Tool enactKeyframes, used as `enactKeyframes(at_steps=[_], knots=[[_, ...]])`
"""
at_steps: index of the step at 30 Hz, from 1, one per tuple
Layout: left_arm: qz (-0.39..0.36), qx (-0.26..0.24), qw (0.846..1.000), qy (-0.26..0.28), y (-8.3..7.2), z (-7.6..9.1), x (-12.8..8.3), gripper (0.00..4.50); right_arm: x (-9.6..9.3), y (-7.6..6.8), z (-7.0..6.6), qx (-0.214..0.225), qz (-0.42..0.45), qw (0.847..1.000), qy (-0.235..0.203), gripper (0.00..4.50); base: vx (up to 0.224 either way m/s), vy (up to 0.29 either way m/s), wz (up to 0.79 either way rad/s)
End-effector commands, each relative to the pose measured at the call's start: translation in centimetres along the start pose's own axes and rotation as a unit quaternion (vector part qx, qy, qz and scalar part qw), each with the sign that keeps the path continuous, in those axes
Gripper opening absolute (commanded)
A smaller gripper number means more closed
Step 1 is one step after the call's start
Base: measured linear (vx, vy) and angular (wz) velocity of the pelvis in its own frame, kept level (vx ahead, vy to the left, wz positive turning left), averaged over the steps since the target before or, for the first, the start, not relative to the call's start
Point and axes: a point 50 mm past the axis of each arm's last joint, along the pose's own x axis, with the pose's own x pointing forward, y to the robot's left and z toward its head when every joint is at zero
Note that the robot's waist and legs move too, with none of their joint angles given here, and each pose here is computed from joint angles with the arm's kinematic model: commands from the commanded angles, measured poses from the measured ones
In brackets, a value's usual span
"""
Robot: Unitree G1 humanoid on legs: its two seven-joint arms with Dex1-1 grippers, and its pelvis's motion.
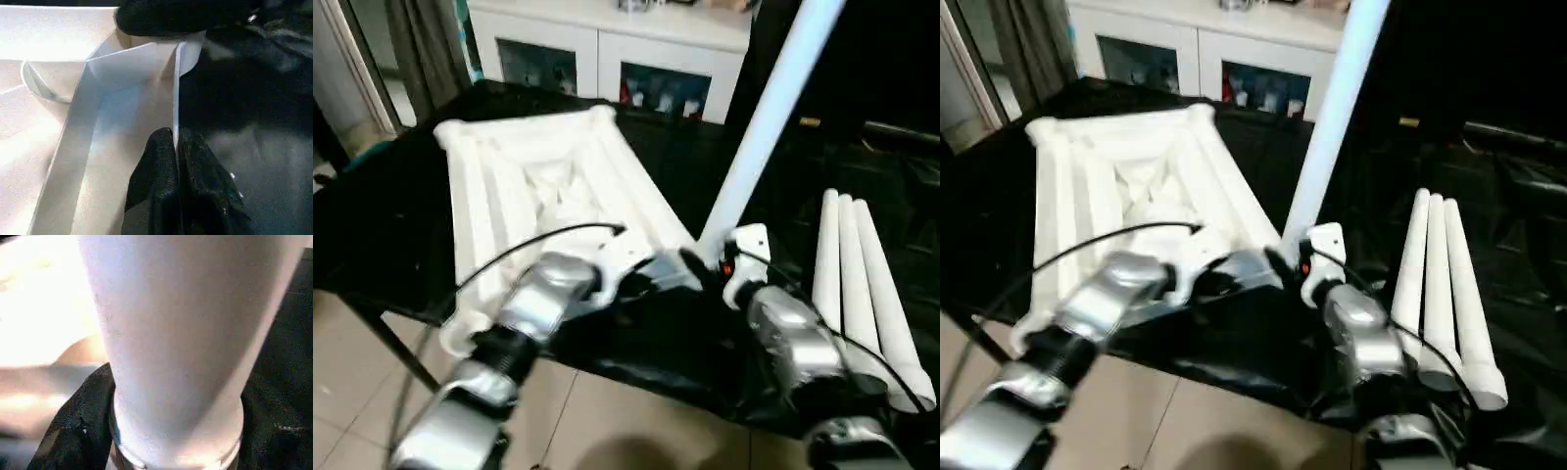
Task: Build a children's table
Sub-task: Rotate leg to tighten
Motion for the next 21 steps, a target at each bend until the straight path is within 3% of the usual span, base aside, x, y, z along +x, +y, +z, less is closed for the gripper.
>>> enactKeyframes(at_steps=[1, 4, 8, 10, 13, 15, 17, 21], knots=[[0.038, -0.017, 0.999, 0.031, -0.3, -0.9, 1.3, 0.0, 0.4, 2.0, -2.9, 0.0, -0.023, 0.997, 0.069, 2.77, 0.0, 0.0, 0.0], [0.047, -0.01, 0.998, 0.037, -0.2, -0.7, 1.4, 0.0, 0.9, 3.0, -2.6, -0.019, -0.022, 0.997, 0.068, 2.77, 0.0, 0.0, 0.0], [0.05, -0.01, 0.998, 0.034, 0.2, -0.5, 1.3, 0.0, 1.3, 3.5, -2.1, -0.012, -0.006, 0.999, 0.052, 2.77, 0.0, 0.0, 0.0], [0.051, -0.005, 0.998, 0.035, 0.3, -0.6, 1.2, 0.0, 1.3, 3.6, -2.0, -0.016, 0.002, 0.999, 0.047, 3.33, 0.0, 0.0, 0.0], [0.033, 0.005, 0.999, 0.031, 0.7, -1.4, 0.3, 0.0, 1.1, 2.7, -0.6, -0.017, 0.042, 0.999, 0.019, 3.65, 0.0, 0.0, 0.0], [0.03, 0.012, 0.999, 0.029, 0.7, -1.4, 0.3, 0.0, 1.1, 2.6, -0.6, -0.026, 0.041, 0.999, 0.021, 3.83, 0.0, 0.0, 0.0], [0.011, 0.02, 1.0, 0.018, 1.0, -1.8, -0.7, 0.0, 0.8, 0.8, 0.6, -0.046, 0.061, 0.997, 0.015, 3.83, 0.0, 0.0, 0.0], [-0.007, 0.016, 1.0, 0.015, 1.5, -2.4, -1.7, 0.0, 0.0, 0.0, 1.6, -0.053, 0.13, 0.99, 0.007, 3.83, 0.0, 0.0, 0.0]])
